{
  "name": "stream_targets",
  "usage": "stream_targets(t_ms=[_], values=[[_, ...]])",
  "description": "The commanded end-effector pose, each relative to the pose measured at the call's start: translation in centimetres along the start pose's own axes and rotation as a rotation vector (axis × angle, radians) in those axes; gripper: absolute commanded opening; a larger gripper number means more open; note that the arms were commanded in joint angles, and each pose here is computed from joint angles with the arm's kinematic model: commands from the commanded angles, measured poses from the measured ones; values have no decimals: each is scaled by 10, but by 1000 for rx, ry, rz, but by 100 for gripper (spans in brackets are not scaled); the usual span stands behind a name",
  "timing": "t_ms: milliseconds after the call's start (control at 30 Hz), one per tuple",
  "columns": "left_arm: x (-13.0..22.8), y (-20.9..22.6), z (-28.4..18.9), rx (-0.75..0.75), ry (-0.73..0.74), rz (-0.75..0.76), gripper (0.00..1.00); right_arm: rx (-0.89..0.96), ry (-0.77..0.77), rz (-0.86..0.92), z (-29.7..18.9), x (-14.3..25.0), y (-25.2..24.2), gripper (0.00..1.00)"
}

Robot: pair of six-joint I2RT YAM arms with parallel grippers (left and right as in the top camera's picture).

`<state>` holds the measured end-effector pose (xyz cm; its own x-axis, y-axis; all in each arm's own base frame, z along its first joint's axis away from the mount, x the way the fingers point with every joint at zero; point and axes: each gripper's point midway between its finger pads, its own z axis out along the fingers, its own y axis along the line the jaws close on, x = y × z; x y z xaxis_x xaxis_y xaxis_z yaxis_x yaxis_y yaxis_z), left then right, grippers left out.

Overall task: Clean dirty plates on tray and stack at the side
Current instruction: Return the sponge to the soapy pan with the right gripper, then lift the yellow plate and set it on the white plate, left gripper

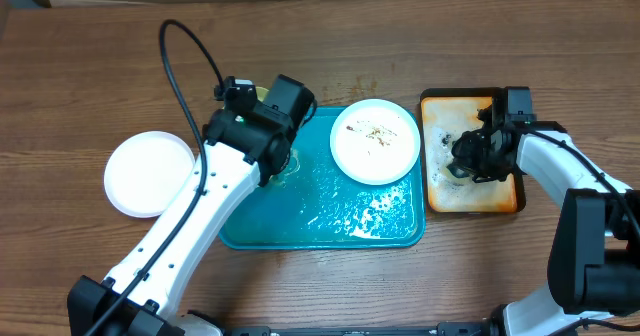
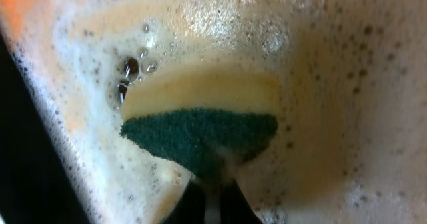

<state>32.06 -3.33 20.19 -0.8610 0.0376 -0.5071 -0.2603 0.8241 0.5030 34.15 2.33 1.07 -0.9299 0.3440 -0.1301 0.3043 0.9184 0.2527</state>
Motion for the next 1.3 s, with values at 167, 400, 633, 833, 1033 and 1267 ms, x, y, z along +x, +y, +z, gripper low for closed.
stream_targets(t_ms=[167, 400, 633, 833, 1033, 1267], values=[[-20, 9, -27, -87, -160, -11, 4, -52, -74, -59, -58, -30, 28, 4], [-20, 1, -33, -73, -178, 8, 4, -12, -45, -96, -57, -21, 19, 4], [-19, -2, -34, -61, -176, 13, 4, 31, -13, -88, -23, -9, 2, 4], [-17, -3, -33, -58, -169, 19, 4, 35, 0, -86, 1, 0, -6, 4], [-13, -3, -31, -62, -161, 29, 4, 39, 15, -82, 10, 5, -10, 4], [-13, -3, -30, -64, -160, 31, 4, 23, -11, -81, -19, -9, 2, 4]])
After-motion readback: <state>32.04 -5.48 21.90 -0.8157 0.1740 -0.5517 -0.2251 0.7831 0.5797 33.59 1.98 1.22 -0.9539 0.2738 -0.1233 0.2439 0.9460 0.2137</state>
